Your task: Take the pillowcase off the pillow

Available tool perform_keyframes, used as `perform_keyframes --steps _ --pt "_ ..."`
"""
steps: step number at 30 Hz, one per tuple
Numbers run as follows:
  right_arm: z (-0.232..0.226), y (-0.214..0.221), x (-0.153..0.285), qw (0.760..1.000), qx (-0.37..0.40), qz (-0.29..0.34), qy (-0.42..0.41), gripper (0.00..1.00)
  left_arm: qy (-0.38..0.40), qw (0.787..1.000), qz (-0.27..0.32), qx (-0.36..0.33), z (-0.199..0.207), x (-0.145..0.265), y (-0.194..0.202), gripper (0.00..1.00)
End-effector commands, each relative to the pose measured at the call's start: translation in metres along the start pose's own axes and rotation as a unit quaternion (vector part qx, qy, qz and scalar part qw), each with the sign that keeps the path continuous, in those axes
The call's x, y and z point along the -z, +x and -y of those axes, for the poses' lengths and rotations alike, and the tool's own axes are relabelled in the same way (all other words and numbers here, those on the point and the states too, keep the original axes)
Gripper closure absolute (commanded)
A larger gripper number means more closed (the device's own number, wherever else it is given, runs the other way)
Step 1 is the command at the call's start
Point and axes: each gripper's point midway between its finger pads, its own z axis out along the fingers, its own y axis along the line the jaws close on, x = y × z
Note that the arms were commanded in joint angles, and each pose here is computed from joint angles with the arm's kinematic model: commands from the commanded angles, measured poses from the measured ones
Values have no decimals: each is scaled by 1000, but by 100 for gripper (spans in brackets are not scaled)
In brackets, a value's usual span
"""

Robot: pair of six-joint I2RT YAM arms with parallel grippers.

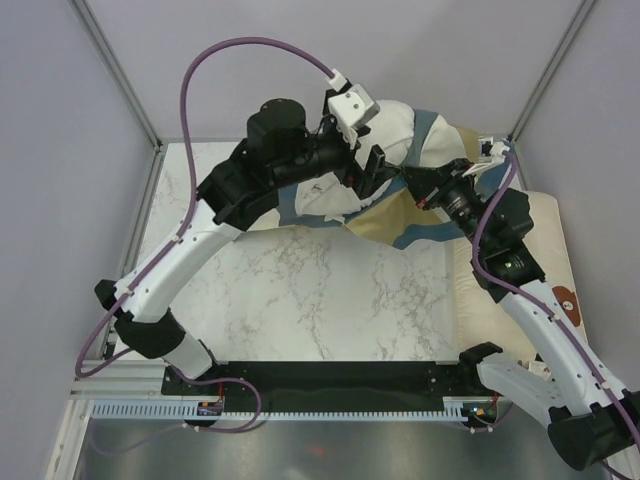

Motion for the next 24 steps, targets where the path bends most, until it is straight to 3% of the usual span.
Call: perform_keyframes --steps 1,6,14,18,21,24 --pt "-51 -32 5 995 5 53 -89 100 -51 993 -2 -111 -26 -14 -3 0" --pt "-63 -18 3 994 2 29 -105 100 -76 987 -47 -135 -42 -36 32 0" --pt "-81 -24 19 991 10 31 -127 100 -193 955 -127 -184 -89 -41 91 1" --pt "-84 -25 28 991 19 30 -131 100 -251 940 -120 -197 -105 -31 102 1" --pt "-81 -23 33 992 26 24 -123 100 -260 941 -89 -198 -105 -21 100 0" --pt "-82 -24 38 992 31 25 -123 100 -272 937 -96 -197 -113 -15 106 0"
